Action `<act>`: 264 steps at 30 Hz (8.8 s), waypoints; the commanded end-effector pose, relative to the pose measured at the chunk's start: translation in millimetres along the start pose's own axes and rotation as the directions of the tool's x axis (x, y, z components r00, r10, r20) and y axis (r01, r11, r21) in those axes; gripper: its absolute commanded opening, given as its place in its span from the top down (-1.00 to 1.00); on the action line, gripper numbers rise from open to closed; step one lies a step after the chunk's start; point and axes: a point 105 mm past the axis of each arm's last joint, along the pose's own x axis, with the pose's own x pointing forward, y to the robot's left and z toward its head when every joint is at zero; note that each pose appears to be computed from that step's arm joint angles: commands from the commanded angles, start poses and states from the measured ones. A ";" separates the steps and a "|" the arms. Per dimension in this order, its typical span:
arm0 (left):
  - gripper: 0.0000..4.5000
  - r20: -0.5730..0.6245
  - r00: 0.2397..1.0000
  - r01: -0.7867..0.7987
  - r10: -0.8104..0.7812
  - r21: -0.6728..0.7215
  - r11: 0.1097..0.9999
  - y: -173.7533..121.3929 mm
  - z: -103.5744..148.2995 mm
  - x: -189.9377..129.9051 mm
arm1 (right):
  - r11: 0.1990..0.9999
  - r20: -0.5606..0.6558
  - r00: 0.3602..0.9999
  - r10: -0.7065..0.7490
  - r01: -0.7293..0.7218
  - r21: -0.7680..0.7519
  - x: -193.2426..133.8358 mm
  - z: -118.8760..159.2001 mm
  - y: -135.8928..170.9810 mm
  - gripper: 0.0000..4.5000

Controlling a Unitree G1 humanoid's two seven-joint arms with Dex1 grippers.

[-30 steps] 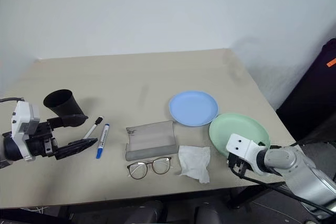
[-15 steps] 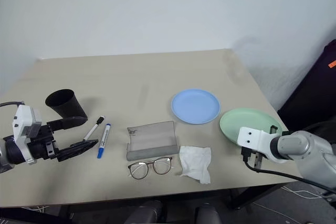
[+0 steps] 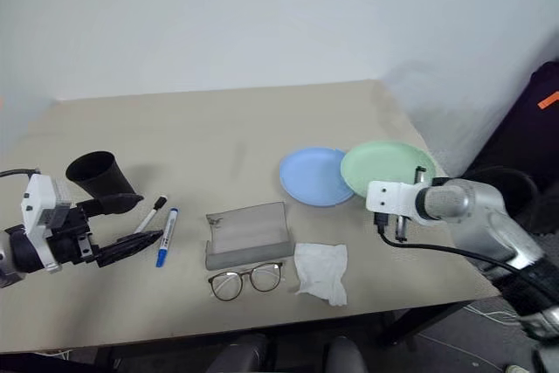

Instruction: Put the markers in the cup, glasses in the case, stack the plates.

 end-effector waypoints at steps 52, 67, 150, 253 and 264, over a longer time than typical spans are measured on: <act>-1.00 -0.002 0.997 -0.082 0.082 0.031 0.996 -6.4 9.2 -14.6 | 0.982 0.272 0.953 0.136 -0.094 -0.164 39.1 86.4 -19.5 0.98; -1.00 0.001 0.997 -0.083 0.083 0.027 0.996 -7.8 7.4 -12.7 | 0.993 0.405 0.908 0.108 -0.083 -0.079 5.2 96.8 -34.0 -0.74; -1.00 -0.020 0.997 -0.077 0.077 0.029 0.997 -6.4 7.2 -11.4 | 0.887 0.510 0.767 0.390 -0.462 0.016 -16.2 94.7 29.6 0.99; -0.83 -0.346 0.749 0.585 -0.565 -0.058 0.809 -83.5 -68.2 107.2 | 0.849 0.702 0.709 0.068 -0.411 0.332 -50.8 109.2 -25.9 -1.00; 0.85 -0.386 0.742 0.585 -0.549 -0.026 0.810 -80.5 -73.2 107.0 | 0.849 0.706 0.705 0.066 -0.411 0.331 -51.9 110.2 -26.4 -1.00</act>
